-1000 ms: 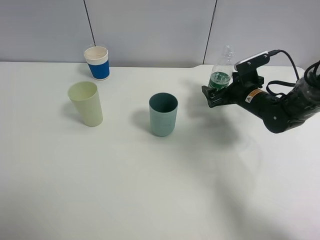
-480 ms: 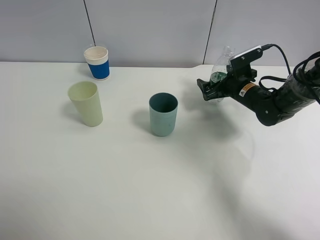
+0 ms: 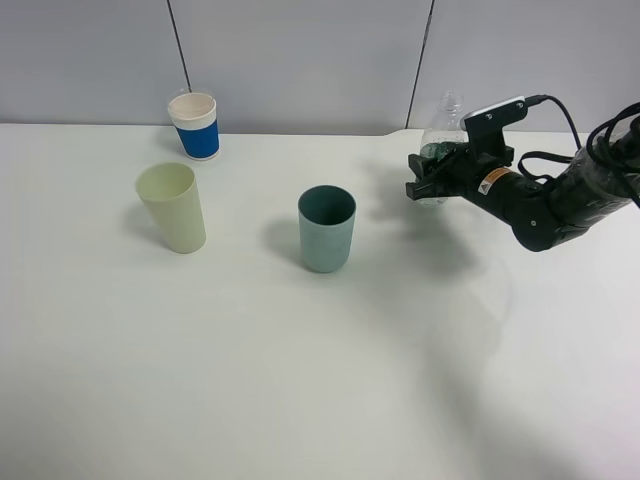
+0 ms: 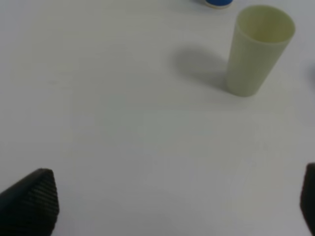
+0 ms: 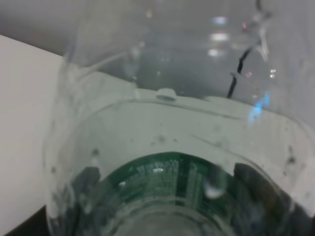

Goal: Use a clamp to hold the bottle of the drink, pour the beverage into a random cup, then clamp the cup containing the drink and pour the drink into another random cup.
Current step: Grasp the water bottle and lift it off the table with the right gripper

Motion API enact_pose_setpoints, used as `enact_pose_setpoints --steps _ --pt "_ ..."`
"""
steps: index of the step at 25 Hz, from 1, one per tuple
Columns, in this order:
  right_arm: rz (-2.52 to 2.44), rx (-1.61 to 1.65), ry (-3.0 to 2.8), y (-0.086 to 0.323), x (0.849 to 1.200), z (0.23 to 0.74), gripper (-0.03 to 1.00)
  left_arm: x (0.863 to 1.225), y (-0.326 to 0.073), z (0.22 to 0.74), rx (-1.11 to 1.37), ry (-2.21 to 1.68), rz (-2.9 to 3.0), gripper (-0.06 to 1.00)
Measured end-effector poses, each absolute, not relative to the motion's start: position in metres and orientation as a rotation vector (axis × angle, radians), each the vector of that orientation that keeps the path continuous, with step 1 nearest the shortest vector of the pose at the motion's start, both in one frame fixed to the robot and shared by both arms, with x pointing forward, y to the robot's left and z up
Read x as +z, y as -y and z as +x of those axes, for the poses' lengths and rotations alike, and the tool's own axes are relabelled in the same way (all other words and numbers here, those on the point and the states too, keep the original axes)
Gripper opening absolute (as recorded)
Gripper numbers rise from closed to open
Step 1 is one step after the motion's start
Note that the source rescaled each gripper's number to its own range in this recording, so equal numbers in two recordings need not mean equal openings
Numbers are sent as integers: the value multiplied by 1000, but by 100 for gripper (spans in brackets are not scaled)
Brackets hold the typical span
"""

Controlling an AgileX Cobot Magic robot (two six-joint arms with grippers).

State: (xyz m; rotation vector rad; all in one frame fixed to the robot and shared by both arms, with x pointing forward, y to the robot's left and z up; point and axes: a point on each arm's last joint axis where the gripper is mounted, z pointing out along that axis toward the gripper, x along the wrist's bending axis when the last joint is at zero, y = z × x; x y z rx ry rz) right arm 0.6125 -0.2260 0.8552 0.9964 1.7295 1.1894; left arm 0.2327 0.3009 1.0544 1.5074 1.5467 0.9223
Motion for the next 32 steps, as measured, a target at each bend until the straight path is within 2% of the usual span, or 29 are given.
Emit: enact_pose_setpoints --steps 7,14,21,32 --pt "1010 1161 -1752 227 866 612 5 1054 -301 233 922 -1547 1507 100" --pt "966 1156 -1705 229 921 611 5 1054 -301 233 922 -1547 1507 100" --pt "957 1132 -1695 231 954 604 5 1054 -301 233 922 -1547 1507 100" --pt "818 1038 -1850 200 956 592 5 1054 -301 233 922 -1547 1507 100"
